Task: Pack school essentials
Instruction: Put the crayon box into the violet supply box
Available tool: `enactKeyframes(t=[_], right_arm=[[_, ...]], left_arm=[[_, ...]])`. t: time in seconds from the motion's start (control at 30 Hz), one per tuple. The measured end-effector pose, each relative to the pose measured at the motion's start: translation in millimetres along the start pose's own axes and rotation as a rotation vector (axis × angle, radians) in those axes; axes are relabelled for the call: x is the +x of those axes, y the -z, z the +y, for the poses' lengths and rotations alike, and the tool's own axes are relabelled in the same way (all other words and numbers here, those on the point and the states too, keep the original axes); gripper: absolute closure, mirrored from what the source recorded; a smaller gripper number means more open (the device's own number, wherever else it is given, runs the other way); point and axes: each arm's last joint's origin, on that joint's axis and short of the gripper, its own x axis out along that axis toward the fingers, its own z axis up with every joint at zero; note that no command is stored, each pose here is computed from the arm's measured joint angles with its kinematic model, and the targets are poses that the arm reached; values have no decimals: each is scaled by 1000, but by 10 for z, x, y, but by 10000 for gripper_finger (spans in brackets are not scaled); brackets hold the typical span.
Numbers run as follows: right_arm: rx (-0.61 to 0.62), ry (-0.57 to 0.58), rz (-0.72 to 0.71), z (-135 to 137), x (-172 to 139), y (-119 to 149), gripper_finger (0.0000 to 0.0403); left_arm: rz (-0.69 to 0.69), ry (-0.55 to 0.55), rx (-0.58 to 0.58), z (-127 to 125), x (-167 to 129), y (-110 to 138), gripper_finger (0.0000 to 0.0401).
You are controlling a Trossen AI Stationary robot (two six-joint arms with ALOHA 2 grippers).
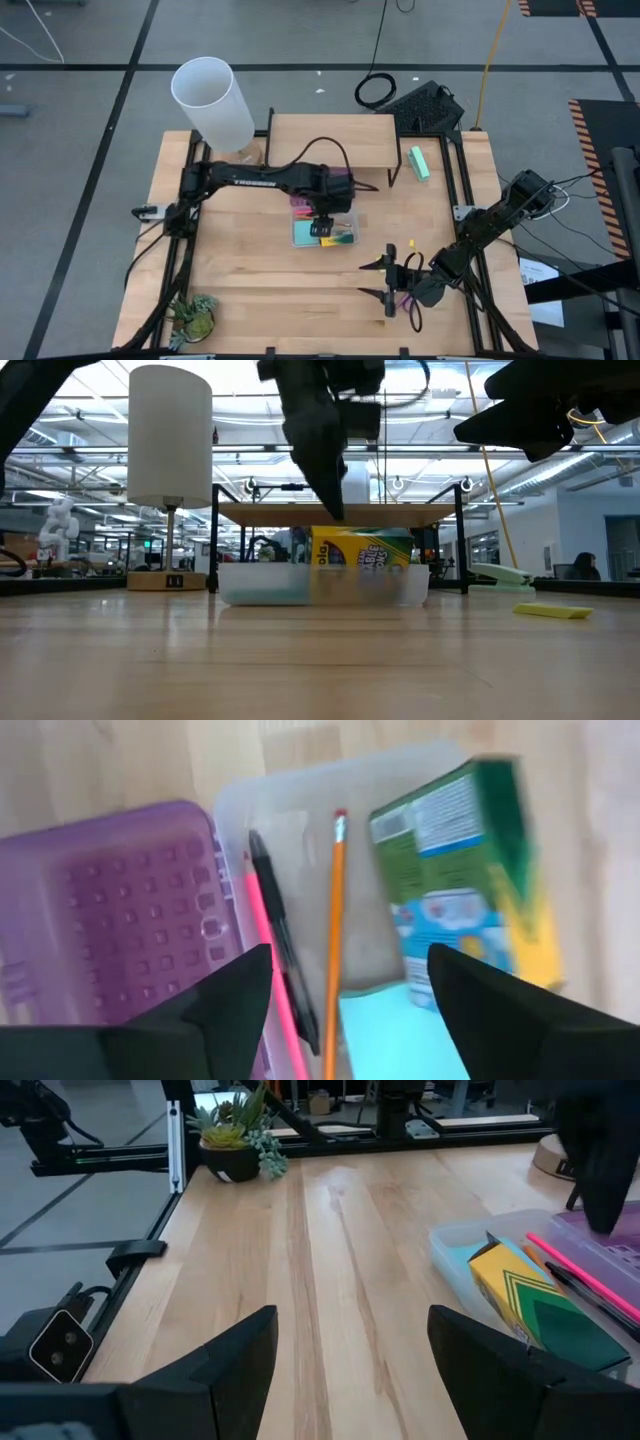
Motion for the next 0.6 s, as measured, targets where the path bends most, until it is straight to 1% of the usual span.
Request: enactKeyframes(t=[0.1,0.17,0.23,0.3,0.37,0.43,0.6], right_arm=[[-8,3,8,-4,0,10,151],[-9,4,9,-5,0,12,151],[-10,4,9,-5,0,12,151],[-11,9,5,-6,0,9,151],[-6,33,-11,-10,-1,-1,151],[4,45,-25,-9,-4,-11,152],[14,39,-36,0,-8,-23,152]], left_arm=[[-59,3,-24,-153,-180,-40,156],[-102,13,-5,-344,-223,-99,167],[-111,-13,65,-591,-199,-140,179],[-88,-75,139,-806,-84,-158,193],[-64,-130,180,-981,7,-153,209],[-61,-143,176,-1082,67,-155,226],[-118,-103,166,-1219,126,-199,268]])
